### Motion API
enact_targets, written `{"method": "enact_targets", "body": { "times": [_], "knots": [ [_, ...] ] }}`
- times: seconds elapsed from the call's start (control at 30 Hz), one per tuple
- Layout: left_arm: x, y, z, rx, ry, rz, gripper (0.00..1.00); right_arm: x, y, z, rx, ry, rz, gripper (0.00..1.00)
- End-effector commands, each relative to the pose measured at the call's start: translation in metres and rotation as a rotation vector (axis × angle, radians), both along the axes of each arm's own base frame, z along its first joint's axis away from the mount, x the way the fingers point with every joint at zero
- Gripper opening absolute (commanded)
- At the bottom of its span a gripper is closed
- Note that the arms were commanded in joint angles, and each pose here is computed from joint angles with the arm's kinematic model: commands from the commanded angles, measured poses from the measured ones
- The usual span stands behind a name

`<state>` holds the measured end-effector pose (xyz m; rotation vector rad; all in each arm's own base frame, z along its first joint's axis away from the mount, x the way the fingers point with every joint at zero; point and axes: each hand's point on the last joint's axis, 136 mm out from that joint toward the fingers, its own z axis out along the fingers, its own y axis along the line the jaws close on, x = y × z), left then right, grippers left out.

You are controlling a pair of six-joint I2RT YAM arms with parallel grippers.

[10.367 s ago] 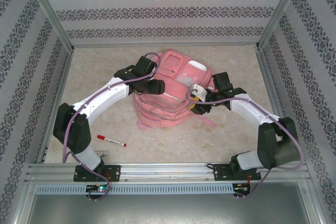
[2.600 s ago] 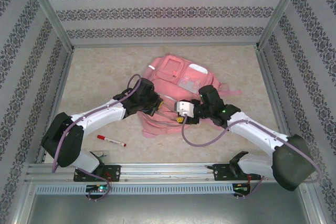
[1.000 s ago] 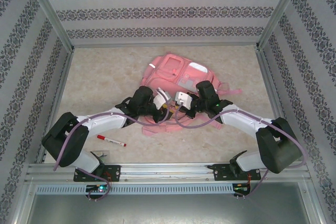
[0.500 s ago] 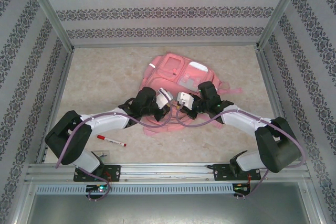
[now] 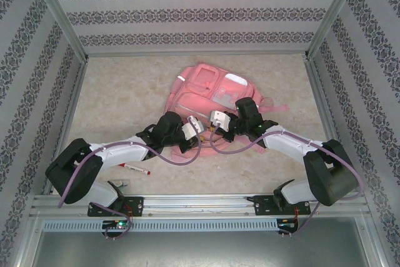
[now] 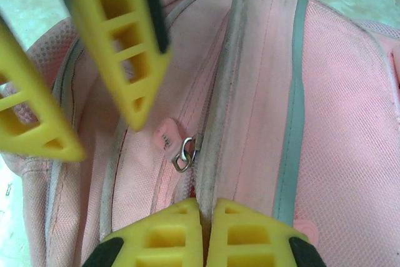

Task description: Pack the student bag

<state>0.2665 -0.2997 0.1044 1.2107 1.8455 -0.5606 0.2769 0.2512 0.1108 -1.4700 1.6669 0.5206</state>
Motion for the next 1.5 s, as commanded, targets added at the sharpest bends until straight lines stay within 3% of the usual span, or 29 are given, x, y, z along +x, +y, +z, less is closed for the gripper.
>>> {"method": "enact_targets", "body": {
  "times": [0.0,0.17,0.33,0.47,0.6,0.7,0.83,1.1,1.3,1.47],
  "knots": [
    [0.006,-0.005,-0.001,0.017,-0.03,0.006,0.34,-0.005,0.01,0.02,0.073,-0.041,0.072,0.0],
    [0.024,-0.005,0.004,0.05,-0.118,0.039,0.32,-0.009,0.011,0.022,0.082,-0.046,0.089,0.0],
    [0.037,-0.006,0.011,0.042,-0.177,0.075,0.2,-0.012,0.012,0.024,0.092,-0.048,0.102,0.0],
    [0.038,-0.003,0.026,-0.041,-0.276,0.103,0.22,-0.013,0.011,0.025,0.096,-0.051,0.104,0.0],
    [0.045,-0.002,0.024,-0.044,-0.29,0.137,0.22,-0.014,0.012,0.026,0.104,-0.05,0.109,0.0],
    [0.048,-0.002,0.022,-0.058,-0.31,0.159,0.3,-0.014,0.013,0.027,0.11,-0.048,0.112,0.0],
    [0.044,-0.003,0.028,-0.085,-0.377,0.161,0.3,-0.014,0.012,0.026,0.11,-0.044,0.108,0.0],
    [0.036,0.001,0.045,-0.159,-0.397,0.181,0.27,-0.015,0.009,0.025,0.11,-0.043,0.103,0.0],
    [0.021,-0.005,0.048,-0.21,-0.356,0.12,0.27,-0.016,0.01,0.024,0.111,-0.036,0.106,0.0],
    [0.023,-0.001,0.033,-0.187,-0.287,0.159,0.28,-0.016,0.01,0.025,0.114,-0.032,0.108,0.0]
  ]
}}
